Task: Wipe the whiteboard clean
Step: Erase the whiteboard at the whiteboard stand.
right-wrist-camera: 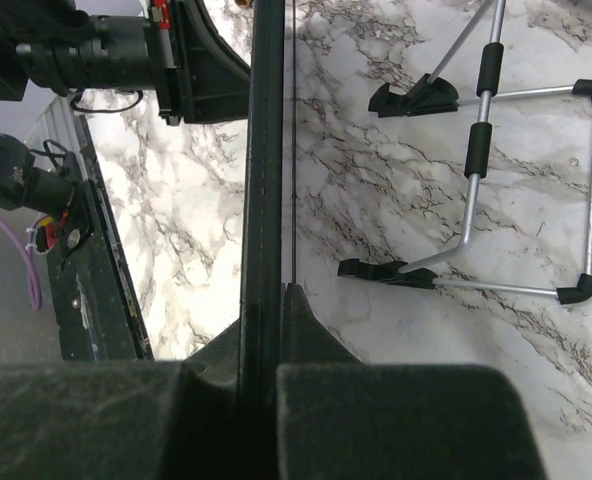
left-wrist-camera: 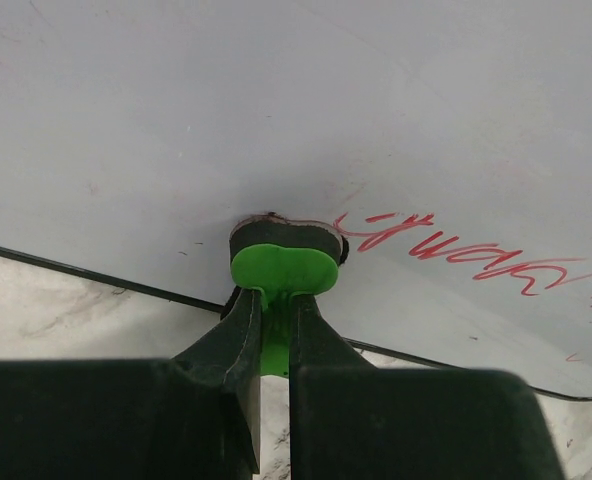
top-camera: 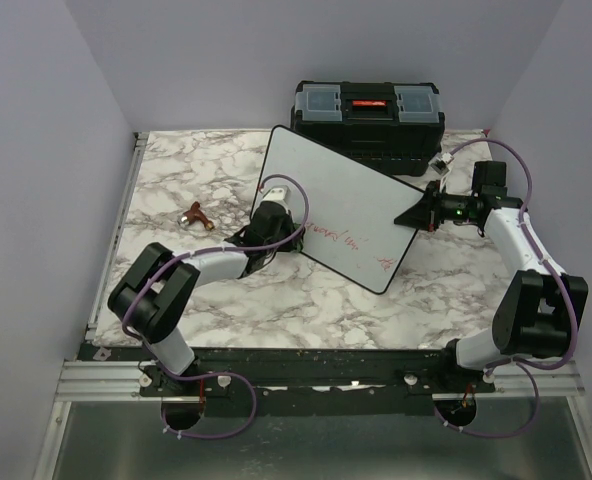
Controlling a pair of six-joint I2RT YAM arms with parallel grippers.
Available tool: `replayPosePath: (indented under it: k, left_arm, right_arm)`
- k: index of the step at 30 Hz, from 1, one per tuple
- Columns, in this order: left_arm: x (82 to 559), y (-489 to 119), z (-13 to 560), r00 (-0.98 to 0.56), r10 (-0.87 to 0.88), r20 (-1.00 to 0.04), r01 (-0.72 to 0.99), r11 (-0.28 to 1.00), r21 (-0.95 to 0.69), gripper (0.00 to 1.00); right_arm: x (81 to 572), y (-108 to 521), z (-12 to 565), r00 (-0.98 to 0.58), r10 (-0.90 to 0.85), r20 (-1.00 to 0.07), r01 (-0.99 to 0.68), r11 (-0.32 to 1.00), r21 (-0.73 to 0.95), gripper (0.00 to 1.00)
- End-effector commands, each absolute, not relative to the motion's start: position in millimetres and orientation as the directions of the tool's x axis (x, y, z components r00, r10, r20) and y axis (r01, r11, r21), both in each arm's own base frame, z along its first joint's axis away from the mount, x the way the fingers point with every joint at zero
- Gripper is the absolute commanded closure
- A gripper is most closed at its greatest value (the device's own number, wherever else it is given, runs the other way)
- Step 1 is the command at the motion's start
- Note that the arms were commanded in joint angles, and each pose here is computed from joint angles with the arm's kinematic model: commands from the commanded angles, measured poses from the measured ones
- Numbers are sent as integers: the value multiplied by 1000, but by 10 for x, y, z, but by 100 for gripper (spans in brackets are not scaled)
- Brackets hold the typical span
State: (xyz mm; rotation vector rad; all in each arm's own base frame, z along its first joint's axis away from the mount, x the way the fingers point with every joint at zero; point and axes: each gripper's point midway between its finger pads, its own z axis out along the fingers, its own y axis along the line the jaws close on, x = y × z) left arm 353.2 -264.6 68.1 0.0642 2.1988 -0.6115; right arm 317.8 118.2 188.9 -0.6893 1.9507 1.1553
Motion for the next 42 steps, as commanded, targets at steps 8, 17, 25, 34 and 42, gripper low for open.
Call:
replayPosePath:
  k: [8,17,25,34,42]
  left_arm:
    - [3951,-2164,960,-631,-147,-762,204,916,-345,100]
    - [3486,-2853,610,-703,-99,-705,296,860,-415,100]
    - [3096,-3190,459,-720,-81,-689,324,840,-436,100]
    - [3618,-2718,794,-657,-144,-740,257,880,-400,100]
    - [3861,-2348,827,-651,-184,-736,180,905,-385,100]
  right_arm:
    - [2856,1380,1795,-656,-93,-749,-719,378,583,99]
    - [2854,1380,1793,-657,-93,-748,-718,377,585,99]
    - [2852,1385,1786,-659,-92,-746,-717,376,587,100]
    - [2850,1388,1792,-656,-93,-749,-720,374,585,99]
    - [2850,1385,1796,-654,-94,-751,-721,377,581,99]
